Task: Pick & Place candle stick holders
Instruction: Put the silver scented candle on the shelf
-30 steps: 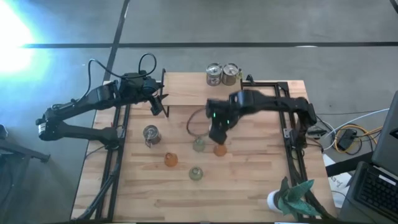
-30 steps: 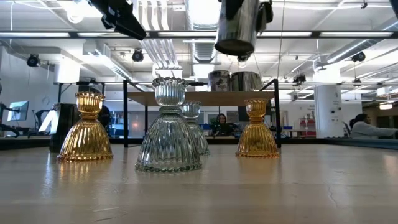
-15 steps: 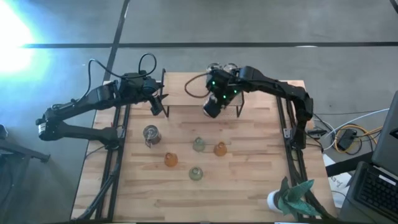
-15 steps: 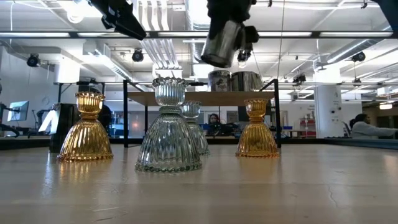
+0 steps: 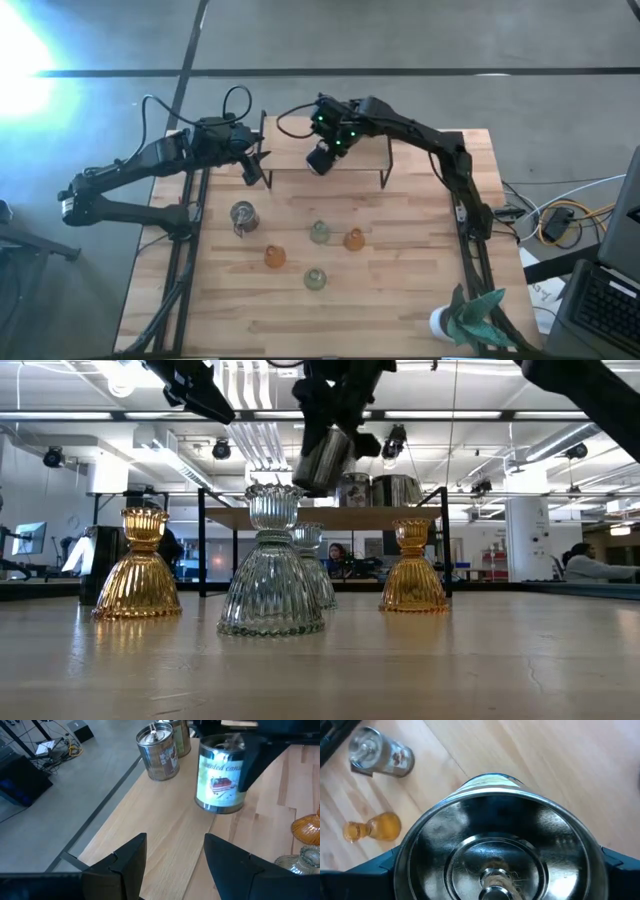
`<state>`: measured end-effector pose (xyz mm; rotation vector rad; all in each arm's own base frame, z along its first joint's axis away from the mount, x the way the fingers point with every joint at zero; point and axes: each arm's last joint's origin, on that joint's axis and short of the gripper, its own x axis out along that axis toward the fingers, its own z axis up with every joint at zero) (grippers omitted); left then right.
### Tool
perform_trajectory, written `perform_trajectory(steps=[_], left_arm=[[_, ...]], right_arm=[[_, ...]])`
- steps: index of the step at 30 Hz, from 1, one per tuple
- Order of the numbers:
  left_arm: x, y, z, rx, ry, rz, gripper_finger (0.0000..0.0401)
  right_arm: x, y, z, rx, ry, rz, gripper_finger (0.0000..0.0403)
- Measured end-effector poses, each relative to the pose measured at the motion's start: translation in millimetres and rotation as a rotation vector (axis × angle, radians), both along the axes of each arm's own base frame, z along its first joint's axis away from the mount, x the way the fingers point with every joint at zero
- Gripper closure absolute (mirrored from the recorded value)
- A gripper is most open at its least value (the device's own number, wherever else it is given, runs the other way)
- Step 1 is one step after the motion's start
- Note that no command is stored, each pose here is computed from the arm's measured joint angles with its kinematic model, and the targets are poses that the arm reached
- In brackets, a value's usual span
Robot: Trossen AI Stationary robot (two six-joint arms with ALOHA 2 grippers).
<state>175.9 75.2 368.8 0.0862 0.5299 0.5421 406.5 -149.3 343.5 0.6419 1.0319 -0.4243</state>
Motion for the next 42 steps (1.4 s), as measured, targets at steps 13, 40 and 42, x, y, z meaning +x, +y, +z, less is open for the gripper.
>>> perform_trajectory(steps=[13, 40, 42], left_arm=[[0.2, 0.0, -0.4, 0.0, 0.002, 0.0, 0.0199], [0.3, 0.1, -0.5, -0.001, 0.002, 0.0, 0.0199], [0.3, 0.1, -0.5, -0.001, 0.002, 0.0, 0.0199]], right_arm=[[-4.9, -12.9, 3.3, -0.076, 0.013, -0.048, 0.0054], [-1.7, -24.7, -13.7, -0.135, 0.083, -0.036, 0.0046], [-1.4, -25.1, -15.8, -0.134, 0.087, -0.036, 0.0046]])
